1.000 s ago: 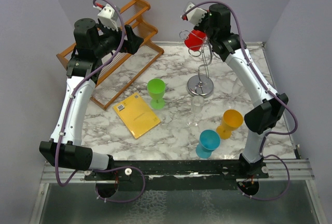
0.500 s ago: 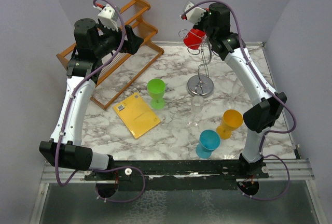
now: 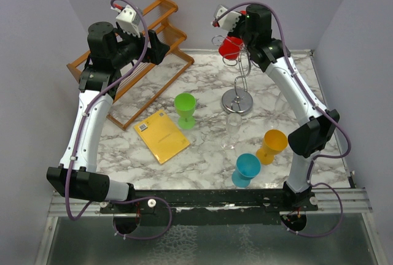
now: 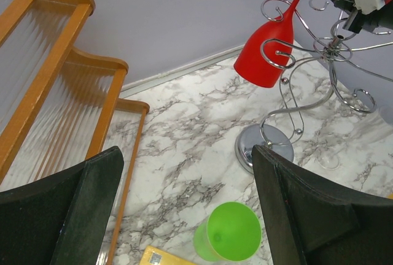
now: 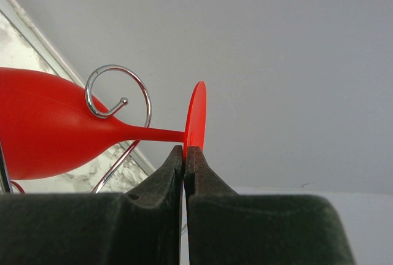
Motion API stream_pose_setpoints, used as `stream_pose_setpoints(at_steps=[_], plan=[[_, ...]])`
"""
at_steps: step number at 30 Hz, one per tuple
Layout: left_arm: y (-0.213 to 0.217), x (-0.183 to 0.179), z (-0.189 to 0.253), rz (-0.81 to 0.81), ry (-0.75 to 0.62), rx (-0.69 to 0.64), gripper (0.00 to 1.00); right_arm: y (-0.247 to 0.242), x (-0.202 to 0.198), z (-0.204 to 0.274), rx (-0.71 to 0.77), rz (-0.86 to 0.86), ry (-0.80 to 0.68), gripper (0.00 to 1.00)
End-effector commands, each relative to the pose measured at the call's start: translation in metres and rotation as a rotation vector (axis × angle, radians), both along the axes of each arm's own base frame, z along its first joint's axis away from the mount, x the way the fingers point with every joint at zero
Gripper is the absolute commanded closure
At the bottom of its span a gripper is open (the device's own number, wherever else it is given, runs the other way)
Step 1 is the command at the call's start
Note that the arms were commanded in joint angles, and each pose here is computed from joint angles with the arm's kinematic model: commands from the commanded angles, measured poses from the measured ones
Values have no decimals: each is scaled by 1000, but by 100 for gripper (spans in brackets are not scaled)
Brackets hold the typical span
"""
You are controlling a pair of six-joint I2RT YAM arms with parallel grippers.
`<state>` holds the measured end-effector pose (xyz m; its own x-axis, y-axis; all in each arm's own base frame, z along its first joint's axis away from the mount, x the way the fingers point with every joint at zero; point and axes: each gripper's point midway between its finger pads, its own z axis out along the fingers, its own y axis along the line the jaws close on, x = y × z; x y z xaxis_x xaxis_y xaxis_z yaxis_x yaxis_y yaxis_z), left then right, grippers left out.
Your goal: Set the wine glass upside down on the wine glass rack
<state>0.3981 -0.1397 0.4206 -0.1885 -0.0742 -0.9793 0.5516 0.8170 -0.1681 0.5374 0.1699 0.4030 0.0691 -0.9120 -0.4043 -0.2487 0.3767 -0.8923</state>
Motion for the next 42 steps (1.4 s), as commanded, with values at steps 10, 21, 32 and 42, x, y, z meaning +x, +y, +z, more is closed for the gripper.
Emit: stream_pose_setpoints(at_steps=[10,21,32,42], plan=[[5,-7,12,14,-52,4,11,-19,-34,31,-17,-23,6,99],[5,-7,13,15,-59,6,11,-10,-15,26,-60,-20,-6,99],[6,-8,13,15,-60,10,11,0,0,19,-110,-12,-14,99],[6,-8,12,15,-60,11,11,25,0,5,-127,48,8,99]])
